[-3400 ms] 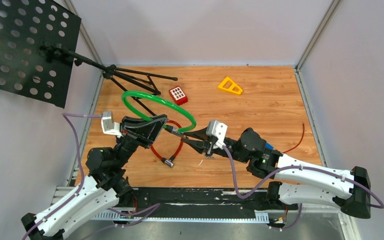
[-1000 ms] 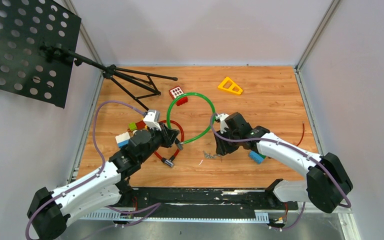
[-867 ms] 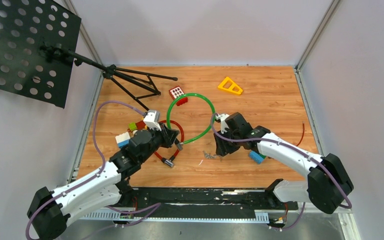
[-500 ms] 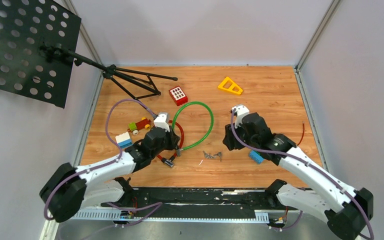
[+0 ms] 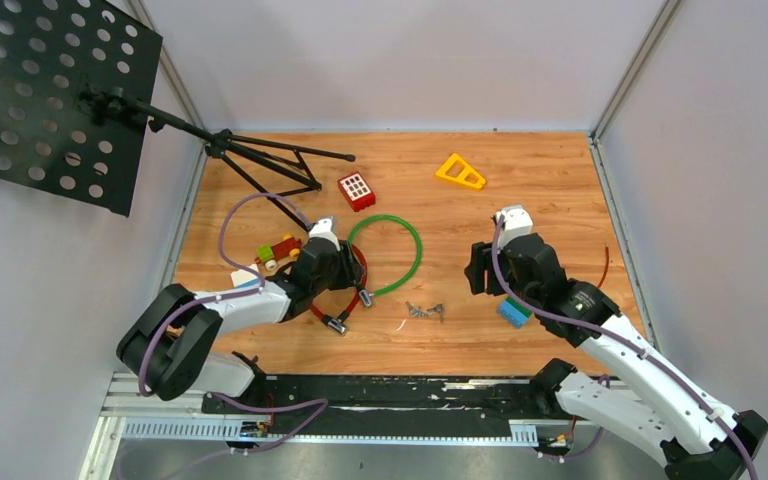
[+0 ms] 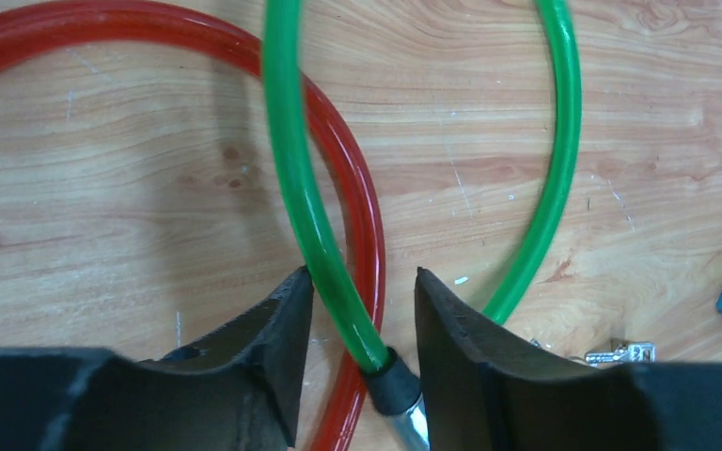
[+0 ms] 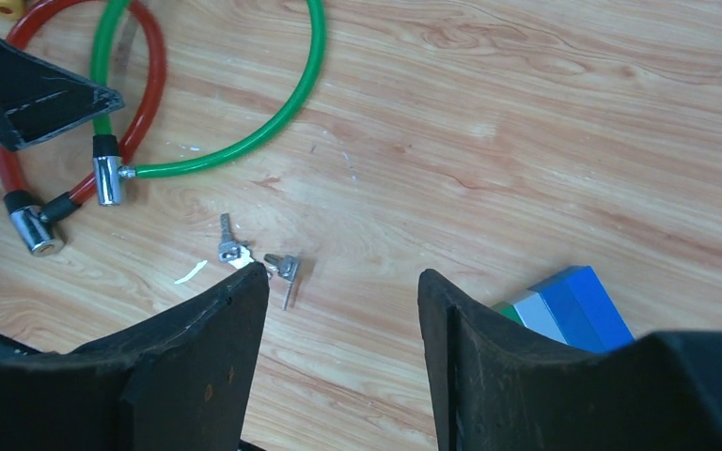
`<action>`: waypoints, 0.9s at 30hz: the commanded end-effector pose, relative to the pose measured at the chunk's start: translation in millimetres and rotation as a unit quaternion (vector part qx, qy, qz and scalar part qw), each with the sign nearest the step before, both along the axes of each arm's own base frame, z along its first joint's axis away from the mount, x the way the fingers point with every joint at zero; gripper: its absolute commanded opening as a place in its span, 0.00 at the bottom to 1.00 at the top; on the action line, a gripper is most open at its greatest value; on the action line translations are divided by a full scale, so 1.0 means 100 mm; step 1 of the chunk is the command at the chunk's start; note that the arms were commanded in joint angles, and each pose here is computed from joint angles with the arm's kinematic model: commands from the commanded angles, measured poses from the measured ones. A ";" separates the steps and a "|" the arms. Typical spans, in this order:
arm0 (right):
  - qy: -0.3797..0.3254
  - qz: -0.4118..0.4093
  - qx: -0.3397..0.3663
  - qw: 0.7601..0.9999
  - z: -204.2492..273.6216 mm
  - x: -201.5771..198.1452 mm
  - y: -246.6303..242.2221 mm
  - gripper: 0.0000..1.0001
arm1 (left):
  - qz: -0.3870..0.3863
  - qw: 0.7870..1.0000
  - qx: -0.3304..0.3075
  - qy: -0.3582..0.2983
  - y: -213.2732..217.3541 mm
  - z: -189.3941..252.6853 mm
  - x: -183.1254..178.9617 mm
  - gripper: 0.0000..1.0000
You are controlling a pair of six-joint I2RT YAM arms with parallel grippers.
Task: Lock with the key
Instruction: Place the lock at the center of the board.
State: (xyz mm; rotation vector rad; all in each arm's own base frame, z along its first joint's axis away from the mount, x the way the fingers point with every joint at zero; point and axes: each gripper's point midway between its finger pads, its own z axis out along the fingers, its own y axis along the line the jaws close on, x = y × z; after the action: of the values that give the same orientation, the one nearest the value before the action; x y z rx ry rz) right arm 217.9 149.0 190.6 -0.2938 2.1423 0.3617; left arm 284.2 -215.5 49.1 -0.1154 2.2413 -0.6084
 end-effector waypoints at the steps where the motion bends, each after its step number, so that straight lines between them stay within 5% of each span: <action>1: -0.004 -0.063 -0.013 0.998 0.01 0.05 -0.20 0.61 | 0.005 1.000 -0.011 -0.029 -0.01 0.18 0.13 0.57; 9: 0.002 -0.200 -0.017 0.980 -0.07 0.12 -0.61 0.61 | 0.018 0.998 0.044 -0.039 0.18 0.28 0.14 0.80; 12: 0.024 -0.257 -0.004 0.966 -0.16 0.15 -0.87 0.61 | 0.059 0.994 0.070 -0.057 0.40 0.42 0.15 0.99; 23: 0.048 -0.439 0.100 0.892 -0.31 0.33 -1.67 0.64 | 0.024 0.978 0.020 -0.205 0.09 1.24 0.55 1.00; 27: 0.073 -0.560 0.086 0.821 -0.40 0.30 -1.97 0.72 | 0.020 0.974 0.033 -0.222 0.02 1.32 0.71 1.00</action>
State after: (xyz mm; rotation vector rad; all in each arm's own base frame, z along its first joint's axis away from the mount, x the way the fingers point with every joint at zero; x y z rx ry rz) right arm 238.6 -29.1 138.4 0.8626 2.1353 -0.0539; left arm 329.5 -202.0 142.5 -0.0292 1.9532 -0.4756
